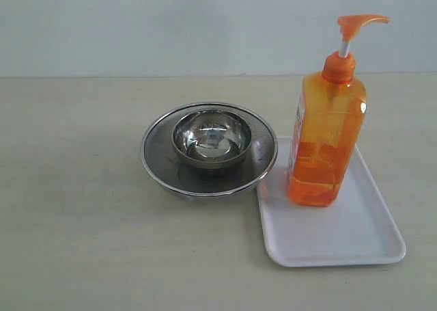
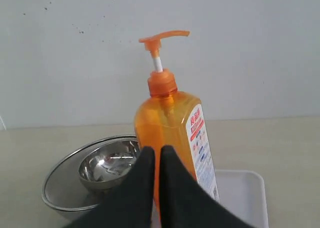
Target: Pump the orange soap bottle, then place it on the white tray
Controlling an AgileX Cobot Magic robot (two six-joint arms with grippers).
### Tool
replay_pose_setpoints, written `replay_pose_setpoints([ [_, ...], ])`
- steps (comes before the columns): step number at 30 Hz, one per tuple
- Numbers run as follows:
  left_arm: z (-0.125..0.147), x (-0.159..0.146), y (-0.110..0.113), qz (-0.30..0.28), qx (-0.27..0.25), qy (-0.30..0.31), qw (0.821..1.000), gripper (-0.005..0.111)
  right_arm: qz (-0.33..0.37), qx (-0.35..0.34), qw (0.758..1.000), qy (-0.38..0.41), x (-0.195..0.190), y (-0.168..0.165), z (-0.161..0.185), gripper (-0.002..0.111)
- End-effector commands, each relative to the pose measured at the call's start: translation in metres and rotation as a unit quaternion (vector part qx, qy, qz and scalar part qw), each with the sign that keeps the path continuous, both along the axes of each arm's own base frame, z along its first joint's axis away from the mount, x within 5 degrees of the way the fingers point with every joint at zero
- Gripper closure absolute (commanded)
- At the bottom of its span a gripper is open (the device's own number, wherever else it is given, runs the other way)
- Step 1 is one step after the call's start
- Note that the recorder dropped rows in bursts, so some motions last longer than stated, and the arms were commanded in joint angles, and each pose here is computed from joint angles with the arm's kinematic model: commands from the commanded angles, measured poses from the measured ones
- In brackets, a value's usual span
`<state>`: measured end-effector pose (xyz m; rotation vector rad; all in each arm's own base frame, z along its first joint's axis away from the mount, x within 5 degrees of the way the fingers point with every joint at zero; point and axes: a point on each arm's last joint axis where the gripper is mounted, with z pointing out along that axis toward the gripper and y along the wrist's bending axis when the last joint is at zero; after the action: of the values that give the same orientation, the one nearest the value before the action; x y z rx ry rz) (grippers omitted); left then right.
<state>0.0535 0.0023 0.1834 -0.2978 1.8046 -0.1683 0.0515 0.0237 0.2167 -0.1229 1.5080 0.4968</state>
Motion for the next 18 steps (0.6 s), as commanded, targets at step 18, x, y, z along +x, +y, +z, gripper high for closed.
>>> replay_pose_setpoints([
  [18, -0.001, 0.0, 0.0, 0.0, -0.003, -0.001, 1.0, 0.102, -0.033, -0.035, 0.999, -0.001, 0.002, -0.005, -0.001, 0.108],
])
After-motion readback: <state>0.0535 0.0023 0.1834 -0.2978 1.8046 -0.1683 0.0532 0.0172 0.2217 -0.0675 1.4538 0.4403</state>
